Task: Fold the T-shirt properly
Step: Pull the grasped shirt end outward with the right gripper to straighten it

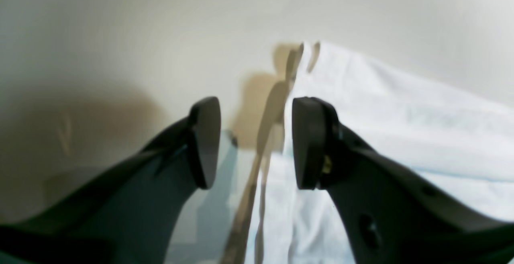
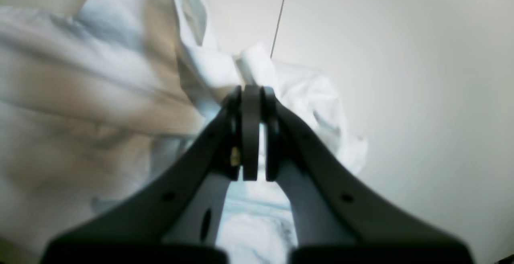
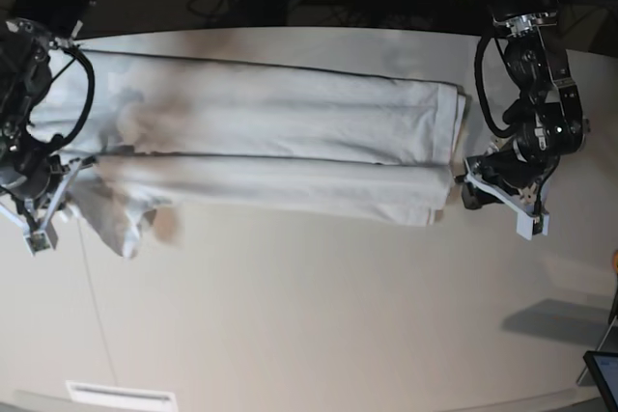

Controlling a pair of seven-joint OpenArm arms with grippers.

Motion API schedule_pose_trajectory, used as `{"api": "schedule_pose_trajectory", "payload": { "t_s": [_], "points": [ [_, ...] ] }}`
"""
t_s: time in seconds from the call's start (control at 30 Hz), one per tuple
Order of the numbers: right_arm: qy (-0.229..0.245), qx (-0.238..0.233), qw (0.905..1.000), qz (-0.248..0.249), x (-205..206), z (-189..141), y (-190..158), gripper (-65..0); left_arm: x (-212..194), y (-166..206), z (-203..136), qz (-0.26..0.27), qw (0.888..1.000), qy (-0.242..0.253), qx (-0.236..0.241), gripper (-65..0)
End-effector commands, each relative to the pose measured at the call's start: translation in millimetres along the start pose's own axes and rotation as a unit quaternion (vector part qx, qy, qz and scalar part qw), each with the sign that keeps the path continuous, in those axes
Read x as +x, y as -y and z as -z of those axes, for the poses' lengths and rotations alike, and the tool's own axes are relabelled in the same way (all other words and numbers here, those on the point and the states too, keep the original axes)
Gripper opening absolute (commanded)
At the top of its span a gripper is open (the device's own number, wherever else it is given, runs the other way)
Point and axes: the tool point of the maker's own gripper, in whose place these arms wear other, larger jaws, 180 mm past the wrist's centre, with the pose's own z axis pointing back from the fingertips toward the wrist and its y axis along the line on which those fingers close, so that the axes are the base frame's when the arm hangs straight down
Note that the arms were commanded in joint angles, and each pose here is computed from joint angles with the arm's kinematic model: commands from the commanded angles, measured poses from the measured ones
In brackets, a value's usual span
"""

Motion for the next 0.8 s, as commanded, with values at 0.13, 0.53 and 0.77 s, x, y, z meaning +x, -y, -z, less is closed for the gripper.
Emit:
{"api": "schedule_pose_trajectory", "payload": {
  "t_s": [0.13,0.53,0.77],
  "points": [
    [-0.015,-0.004,0.9998,-0.015,-26.5,-10.7,-7.2,-65.0,19.2,-4.1,-6.5,0.013,1.000,0.027,0.004,-37.1],
    [-0.028,0.043,0.9985,0.019,-98.7,-32.6,-4.2,-65.0,19.7,-5.0,-6.8,0.014,1.000,0.027,0.005,-37.1],
    [-0.041,0.058,0.9954,0.064,-138.6,-55.4,2.1,-65.0,19.7,-5.0,-6.8,0.014,1.000,0.027,0.005,-37.1]
  ]
}}
